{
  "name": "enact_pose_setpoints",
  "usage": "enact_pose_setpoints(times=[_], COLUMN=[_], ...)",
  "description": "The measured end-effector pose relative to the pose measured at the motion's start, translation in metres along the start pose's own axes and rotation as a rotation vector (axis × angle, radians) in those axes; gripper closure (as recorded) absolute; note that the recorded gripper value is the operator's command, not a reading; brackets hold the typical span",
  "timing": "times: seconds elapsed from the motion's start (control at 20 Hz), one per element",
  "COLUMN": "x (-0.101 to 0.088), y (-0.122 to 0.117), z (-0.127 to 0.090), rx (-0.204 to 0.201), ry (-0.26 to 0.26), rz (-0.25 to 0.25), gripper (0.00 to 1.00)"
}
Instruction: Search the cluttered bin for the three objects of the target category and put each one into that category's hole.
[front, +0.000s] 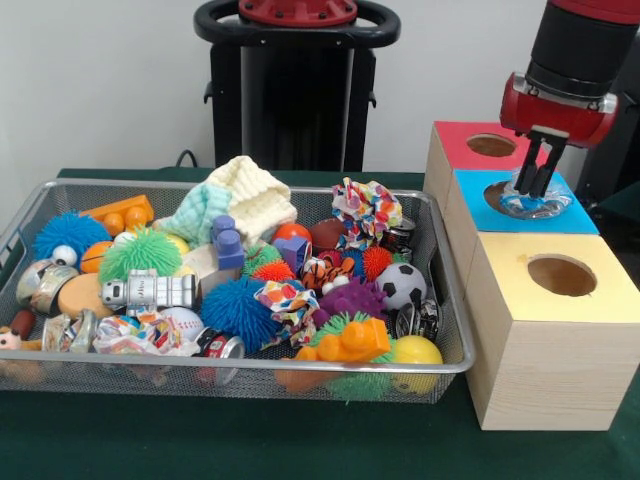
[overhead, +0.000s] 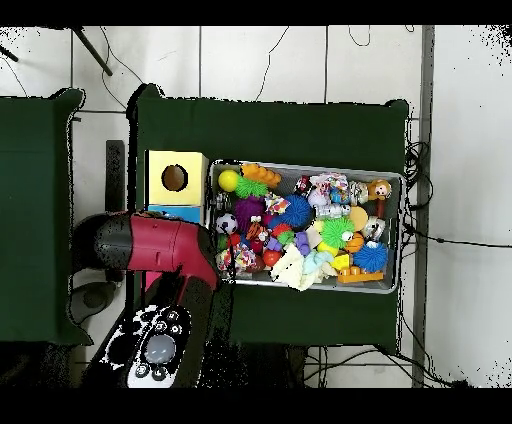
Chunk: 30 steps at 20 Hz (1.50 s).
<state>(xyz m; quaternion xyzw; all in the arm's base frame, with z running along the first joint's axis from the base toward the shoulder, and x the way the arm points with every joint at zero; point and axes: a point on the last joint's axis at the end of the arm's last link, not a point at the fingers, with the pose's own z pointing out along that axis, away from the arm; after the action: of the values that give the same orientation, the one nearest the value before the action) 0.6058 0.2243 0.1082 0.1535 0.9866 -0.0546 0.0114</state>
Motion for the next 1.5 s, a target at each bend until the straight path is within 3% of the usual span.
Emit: enact_pose_setpoints(times=[0.85, 1.5], x=[-0.016, -0.008], y=[-0.006, -0.007], z=[-0.032, -0.029], rx=[-0.035, -0.030], ry=[-0.042, -0.031], rz=[0.023, 0.022], gripper=[1.00, 1.00])
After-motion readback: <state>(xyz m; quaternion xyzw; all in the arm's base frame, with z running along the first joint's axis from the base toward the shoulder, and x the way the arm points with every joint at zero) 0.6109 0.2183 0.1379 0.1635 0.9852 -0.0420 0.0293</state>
